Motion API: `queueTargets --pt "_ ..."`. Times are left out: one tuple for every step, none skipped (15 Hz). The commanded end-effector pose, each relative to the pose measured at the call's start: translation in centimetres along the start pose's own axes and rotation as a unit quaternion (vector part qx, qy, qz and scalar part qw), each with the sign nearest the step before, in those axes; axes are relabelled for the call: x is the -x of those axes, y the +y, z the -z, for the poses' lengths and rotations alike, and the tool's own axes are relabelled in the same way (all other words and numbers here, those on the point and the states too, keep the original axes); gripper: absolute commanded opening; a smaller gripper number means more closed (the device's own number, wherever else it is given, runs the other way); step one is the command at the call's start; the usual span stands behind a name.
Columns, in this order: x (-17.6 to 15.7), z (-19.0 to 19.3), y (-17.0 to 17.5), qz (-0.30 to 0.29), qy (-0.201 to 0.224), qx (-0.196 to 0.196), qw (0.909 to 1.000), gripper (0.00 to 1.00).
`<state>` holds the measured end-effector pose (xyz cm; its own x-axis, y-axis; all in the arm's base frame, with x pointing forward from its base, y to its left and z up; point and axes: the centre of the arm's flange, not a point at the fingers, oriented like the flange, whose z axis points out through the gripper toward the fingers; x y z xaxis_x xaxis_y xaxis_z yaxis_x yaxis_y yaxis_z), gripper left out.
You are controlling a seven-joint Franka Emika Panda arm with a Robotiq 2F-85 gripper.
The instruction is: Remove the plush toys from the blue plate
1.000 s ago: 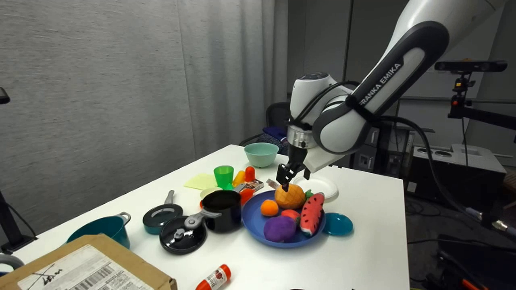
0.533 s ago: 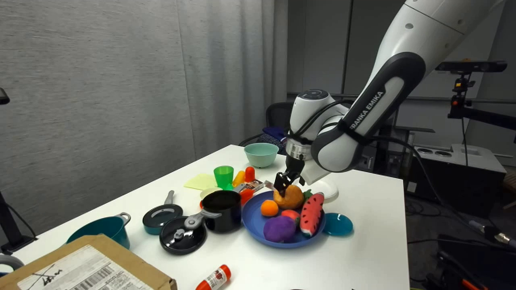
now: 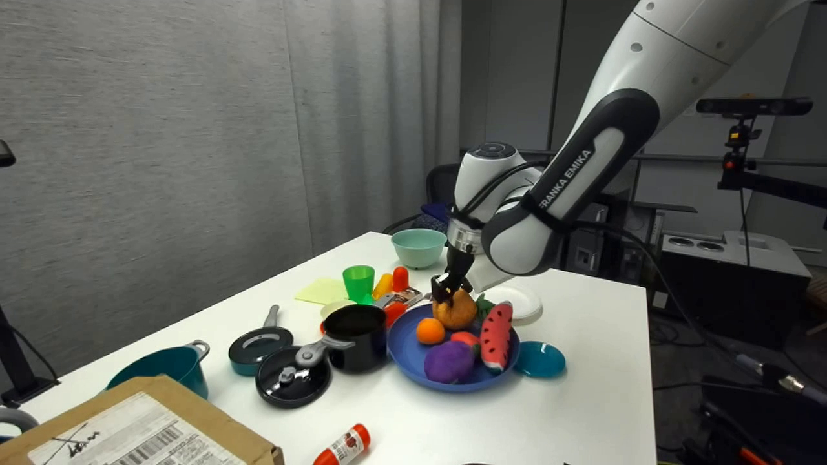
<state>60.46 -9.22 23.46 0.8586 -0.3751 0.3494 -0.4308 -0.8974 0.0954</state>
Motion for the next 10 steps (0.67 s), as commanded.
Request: queueTargets --pt "-3.7 2.5 2.8 -0.061 -0.001 -0.013 0.9980 0.06" --pt "-4.4 3.2 3.7 -0.081 -0.003 -0.017 0.9966 0.02" --pt "-5.2 4.1 4.9 -0.100 -0.012 -0.024 0.9946 0.03" --pt "-5.8 4.8 6.1 -0.117 -0.017 -0.029 0.9926 0.04" --pt "-6.5 5.4 7.5 -0.137 -0.025 -0.029 0.9899 0.02" --pt "-6.9 5.9 9.3 -0.155 -0.029 -0.017 0.9874 0.02" --pt "-7.3 6.4 10.8 -0.168 -0.037 -0.004 0.9851 0.03" --pt "-7.3 6.3 12.5 -0.183 -0.045 0.017 0.9818 0.04" --pt "-7.2 6.1 14.2 -0.200 -0.053 0.035 0.9777 0.04" --pt "-7.2 5.9 15.9 -0.217 -0.062 0.054 0.9728 0.04"
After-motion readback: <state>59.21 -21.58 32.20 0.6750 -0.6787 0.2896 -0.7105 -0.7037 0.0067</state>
